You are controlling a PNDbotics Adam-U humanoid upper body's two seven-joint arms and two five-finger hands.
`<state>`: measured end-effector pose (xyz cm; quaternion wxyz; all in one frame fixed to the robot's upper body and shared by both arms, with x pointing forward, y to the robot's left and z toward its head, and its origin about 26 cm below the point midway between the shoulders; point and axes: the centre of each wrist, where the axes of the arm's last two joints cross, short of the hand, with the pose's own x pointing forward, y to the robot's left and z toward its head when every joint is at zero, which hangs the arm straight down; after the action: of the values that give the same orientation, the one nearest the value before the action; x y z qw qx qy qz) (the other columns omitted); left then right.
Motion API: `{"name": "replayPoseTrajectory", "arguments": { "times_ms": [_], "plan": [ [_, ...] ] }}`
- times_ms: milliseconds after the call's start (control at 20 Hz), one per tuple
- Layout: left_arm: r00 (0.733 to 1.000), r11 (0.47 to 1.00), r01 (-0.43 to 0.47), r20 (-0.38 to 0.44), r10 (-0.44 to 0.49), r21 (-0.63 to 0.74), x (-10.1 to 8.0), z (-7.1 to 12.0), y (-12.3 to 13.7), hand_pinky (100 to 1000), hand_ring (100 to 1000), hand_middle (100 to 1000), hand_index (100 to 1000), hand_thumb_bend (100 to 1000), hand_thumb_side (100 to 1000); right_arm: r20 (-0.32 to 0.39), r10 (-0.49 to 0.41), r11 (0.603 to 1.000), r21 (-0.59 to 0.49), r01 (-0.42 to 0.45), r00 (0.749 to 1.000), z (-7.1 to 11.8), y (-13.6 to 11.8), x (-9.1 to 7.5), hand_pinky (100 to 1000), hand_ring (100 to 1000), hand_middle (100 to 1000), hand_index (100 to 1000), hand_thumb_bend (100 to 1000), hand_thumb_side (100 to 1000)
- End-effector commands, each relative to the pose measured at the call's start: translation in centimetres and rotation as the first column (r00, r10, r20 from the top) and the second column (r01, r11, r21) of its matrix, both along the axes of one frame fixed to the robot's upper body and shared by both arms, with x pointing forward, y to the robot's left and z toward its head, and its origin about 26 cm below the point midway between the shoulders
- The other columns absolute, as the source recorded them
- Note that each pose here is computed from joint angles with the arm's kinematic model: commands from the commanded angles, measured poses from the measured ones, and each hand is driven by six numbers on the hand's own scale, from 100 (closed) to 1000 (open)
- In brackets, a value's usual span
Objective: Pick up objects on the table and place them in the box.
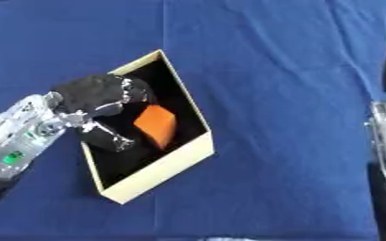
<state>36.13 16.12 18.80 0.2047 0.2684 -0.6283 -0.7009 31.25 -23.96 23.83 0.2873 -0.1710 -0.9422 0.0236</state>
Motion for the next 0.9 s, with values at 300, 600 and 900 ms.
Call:
{"name": "replayPoseTrajectory", "arguments": {
  "times_ms": [300, 600, 900],
  "plan": [
    [1.0, 1.0, 0.014, 0.024, -0.013, -0.028, -0.8, 2.3, 0.0, 576, 769, 774, 874, 477, 389, 0.022, 0.006, 1.0, -0.002, -0.006, 1.0, 0.6, 0.0, -0.3, 757, 739, 508, 715, 100, 843],
    [0.997, 0.989, 0.048, 0.072, -0.039, -0.137, -2.7, 5.6, 0.0, 524, 717, 721, 844, 343, 440, 0.019, 0.001, 1.0, -0.004, -0.001, 1.0, 0.5, -0.1, -0.3, 758, 740, 508, 716, 100, 838],
    [0.986, 0.96, 0.1, 0.153, -0.061, -0.261, -5.3, 8.9, 1.4, 489, 678, 683, 799, 256, 440, 0.026, -0.009, 1.0, -0.005, 0.009, 1.0, 0.6, -0.2, -0.3, 758, 741, 509, 716, 100, 833]
  ]
}}
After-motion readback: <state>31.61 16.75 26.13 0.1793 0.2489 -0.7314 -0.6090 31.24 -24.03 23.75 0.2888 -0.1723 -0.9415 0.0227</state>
